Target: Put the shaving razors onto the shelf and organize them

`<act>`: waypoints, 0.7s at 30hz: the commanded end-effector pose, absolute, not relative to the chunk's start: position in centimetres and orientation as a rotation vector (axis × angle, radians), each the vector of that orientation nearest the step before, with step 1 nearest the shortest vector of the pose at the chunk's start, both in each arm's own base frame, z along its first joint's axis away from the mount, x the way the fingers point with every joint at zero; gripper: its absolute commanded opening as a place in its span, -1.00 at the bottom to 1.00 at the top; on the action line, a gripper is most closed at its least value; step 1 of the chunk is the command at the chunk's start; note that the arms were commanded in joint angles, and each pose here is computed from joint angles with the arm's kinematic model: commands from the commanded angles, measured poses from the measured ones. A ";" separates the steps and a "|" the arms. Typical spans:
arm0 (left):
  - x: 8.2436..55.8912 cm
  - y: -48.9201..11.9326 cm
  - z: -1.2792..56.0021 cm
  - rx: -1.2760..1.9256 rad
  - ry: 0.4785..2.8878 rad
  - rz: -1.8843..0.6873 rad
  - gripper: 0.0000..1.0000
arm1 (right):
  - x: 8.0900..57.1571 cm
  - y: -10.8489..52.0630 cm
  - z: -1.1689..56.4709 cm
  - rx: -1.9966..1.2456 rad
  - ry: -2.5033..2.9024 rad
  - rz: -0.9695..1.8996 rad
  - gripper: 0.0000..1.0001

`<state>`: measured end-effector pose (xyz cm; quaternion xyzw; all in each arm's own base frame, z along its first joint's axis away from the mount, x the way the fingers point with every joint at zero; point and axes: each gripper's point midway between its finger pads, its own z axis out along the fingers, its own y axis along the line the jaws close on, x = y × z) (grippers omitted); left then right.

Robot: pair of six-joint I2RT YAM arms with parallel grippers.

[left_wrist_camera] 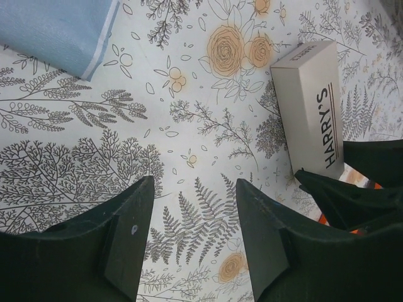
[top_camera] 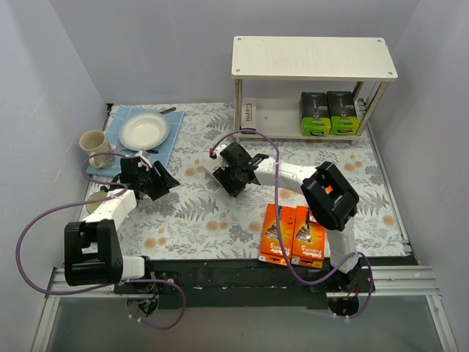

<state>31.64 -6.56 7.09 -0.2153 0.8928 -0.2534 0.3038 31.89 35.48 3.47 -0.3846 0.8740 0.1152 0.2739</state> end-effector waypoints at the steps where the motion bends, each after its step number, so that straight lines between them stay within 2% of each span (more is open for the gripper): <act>1: 32.6 -7.0 7.8 -0.557 2.342 -0.715 0.08 | 33.6 34.7 9.2 -0.982 2.205 0.261 0.28; 8: 34.4 -7.0 8.0 -0.554 2.338 -0.730 0.08 | 32.2 30.6 13.4 -0.884 2.165 0.250 0.23; 12: 35.1 -7.1 8.0 -0.554 2.341 -0.740 0.07 | 33.2 27.3 15.3 -0.723 2.211 0.263 0.17; 21: 35.8 -7.1 8.5 -0.533 2.329 -0.737 0.07 | 39.9 20.0 16.3 -0.389 2.264 0.167 0.11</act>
